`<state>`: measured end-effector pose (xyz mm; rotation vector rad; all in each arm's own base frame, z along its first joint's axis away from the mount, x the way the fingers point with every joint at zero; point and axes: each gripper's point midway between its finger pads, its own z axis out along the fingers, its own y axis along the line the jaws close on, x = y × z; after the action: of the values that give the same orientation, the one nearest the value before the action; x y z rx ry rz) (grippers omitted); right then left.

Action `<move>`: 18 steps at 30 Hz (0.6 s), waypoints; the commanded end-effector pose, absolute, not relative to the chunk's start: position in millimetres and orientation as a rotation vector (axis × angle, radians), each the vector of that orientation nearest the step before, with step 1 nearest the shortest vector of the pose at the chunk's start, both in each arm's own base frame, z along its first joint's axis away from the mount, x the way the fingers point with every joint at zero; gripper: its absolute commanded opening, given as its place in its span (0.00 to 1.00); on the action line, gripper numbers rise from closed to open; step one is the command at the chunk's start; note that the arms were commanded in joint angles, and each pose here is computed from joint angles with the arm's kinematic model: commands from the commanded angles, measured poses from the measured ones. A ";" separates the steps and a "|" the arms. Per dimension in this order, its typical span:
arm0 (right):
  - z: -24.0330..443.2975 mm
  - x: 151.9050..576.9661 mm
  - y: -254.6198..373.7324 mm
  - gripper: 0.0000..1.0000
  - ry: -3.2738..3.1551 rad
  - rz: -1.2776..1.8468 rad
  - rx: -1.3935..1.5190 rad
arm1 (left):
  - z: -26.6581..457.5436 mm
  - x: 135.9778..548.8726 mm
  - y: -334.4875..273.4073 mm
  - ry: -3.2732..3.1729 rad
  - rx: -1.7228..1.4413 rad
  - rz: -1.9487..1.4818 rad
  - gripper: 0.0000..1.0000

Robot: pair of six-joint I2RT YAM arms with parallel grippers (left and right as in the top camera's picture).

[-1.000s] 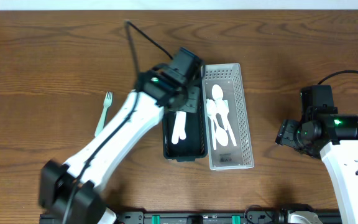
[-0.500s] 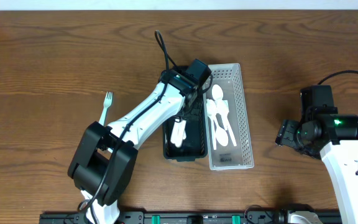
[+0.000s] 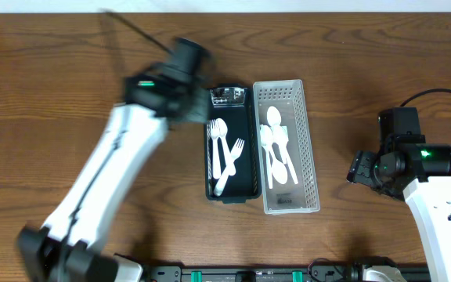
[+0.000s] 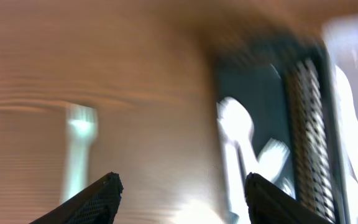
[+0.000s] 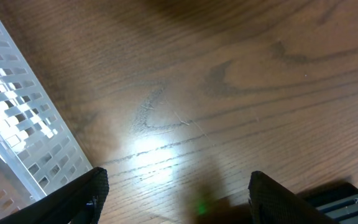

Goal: Pack container
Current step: 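Carry the white fork over and release it into the black tray, then move the left gripper left and grasp the mint-green fork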

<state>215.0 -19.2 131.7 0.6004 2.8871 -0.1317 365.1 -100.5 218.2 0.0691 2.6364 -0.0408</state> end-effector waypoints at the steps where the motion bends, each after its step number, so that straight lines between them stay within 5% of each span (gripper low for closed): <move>1: 131.8 215.8 -21.2 0.76 2.889 -0.139 0.598 | 234.9 370.4 -29.6 2.598 -0.053 0.084 0.67; 9: 131.8 215.8 -21.2 0.76 2.888 -0.139 0.598 | 172.2 373.0 57.5 2.779 -0.150 -0.014 0.75; 18: 131.9 215.9 -21.2 0.76 2.888 -0.139 0.597 | 80.0 374.3 63.2 3.028 -0.043 -0.086 0.75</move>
<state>215.1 -19.2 131.5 0.6004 2.8871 -0.1317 376.3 72.1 96.9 -0.1478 2.9802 -0.0371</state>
